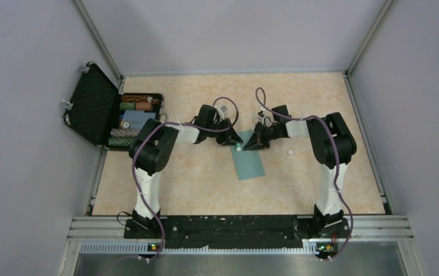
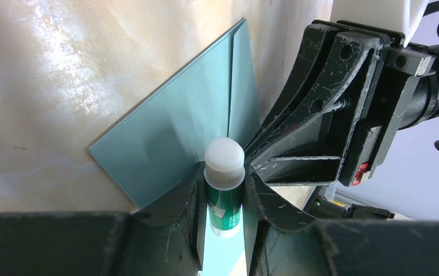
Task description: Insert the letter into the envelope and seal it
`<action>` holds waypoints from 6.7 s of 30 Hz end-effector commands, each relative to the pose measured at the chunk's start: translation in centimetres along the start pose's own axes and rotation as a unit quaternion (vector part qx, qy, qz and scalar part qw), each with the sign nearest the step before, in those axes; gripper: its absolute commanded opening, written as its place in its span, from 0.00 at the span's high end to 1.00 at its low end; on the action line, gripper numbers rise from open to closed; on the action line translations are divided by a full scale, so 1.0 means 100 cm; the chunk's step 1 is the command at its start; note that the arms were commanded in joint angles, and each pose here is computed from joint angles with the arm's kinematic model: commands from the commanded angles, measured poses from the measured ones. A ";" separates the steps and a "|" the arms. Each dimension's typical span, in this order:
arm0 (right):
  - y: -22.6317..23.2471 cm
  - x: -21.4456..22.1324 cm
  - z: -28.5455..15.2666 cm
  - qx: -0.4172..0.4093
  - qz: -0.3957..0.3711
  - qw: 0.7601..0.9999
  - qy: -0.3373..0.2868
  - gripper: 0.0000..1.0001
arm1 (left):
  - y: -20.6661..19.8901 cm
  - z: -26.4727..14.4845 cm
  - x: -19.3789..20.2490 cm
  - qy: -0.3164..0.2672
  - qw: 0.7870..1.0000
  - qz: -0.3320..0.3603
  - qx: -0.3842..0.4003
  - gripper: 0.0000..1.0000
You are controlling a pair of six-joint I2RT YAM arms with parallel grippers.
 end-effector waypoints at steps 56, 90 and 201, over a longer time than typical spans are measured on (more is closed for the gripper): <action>-0.013 0.045 -0.020 -0.018 0.023 0.999 0.022 1.00 | 0.032 0.000 0.010 0.000 0.997 0.007 -0.080 1.00; -0.019 0.034 -0.025 -0.003 0.026 1.000 0.014 1.00 | 0.032 0.008 0.015 0.012 0.997 0.001 -0.077 1.00; 0.376 0.007 -0.200 -0.221 -0.557 0.764 -0.240 0.34 | -0.368 -0.308 0.017 -0.203 0.815 0.432 0.329 1.00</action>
Point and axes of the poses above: each gripper's point midway between its finger pads, its own z axis out along the fingers, its own y axis along the line the jaws close on, x = y × z, the point moved 2 cm from there along -z, back along the fingers, and after that the axes turned 7 degrees about -z, right-handed, at the moved point
